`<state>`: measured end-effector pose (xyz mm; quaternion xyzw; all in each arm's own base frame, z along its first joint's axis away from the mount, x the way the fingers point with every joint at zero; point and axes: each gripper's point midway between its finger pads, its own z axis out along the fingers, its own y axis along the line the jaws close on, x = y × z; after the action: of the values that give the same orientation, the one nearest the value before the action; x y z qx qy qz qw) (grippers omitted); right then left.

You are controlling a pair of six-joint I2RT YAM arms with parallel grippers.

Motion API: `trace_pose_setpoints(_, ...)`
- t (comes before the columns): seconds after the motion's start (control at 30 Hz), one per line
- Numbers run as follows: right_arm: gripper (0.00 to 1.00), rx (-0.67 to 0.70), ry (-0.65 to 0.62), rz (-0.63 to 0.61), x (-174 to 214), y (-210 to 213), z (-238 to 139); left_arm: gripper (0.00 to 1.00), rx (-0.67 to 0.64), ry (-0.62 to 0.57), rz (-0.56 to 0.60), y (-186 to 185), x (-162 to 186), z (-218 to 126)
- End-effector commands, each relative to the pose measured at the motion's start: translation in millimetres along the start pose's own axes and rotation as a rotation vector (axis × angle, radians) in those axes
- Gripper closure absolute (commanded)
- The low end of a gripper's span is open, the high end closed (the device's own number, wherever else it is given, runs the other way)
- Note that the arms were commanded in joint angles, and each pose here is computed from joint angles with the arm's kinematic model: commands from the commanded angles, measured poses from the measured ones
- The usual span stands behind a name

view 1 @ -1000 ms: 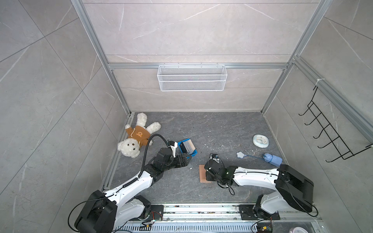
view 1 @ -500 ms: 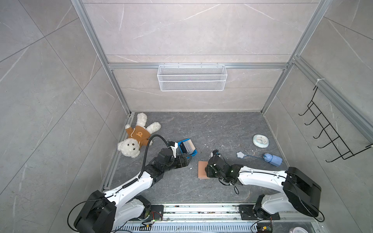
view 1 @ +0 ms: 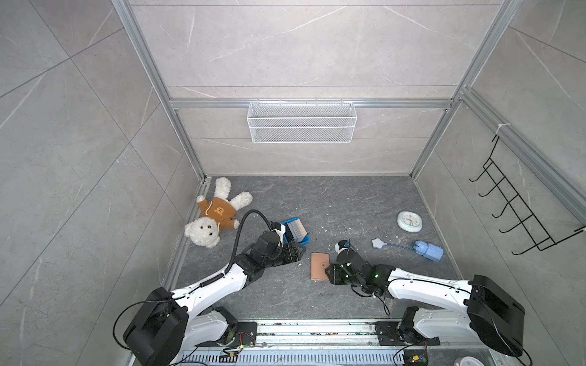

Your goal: Put the credit cards into the card holder

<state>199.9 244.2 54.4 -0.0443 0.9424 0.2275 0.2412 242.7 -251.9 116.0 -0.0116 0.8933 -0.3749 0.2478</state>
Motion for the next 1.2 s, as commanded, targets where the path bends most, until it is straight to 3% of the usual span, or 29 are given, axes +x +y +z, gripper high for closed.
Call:
trace_pose_setpoints(0.0,0.52,-0.014,0.012,0.023,8.3,-4.2,4.4,0.23,0.003,0.033,-0.037,-6.1,1.4,3.0)
trace_pose_setpoints(0.43,0.62,0.013,0.020,0.131,10.1,-12.6,25.0,0.24,0.084,0.168,0.007,-20.5,25.5,17.2)
trace_pose_setpoints(0.67,0.63,-0.019,-0.061,0.149,2.4,-15.3,20.6,0.27,0.112,0.216,0.025,-15.7,37.5,30.0)
trace_pose_setpoints(1.17,0.66,0.039,-0.092,0.151,2.5,-32.1,4.6,0.29,0.142,0.215,0.005,-9.7,41.5,51.9)
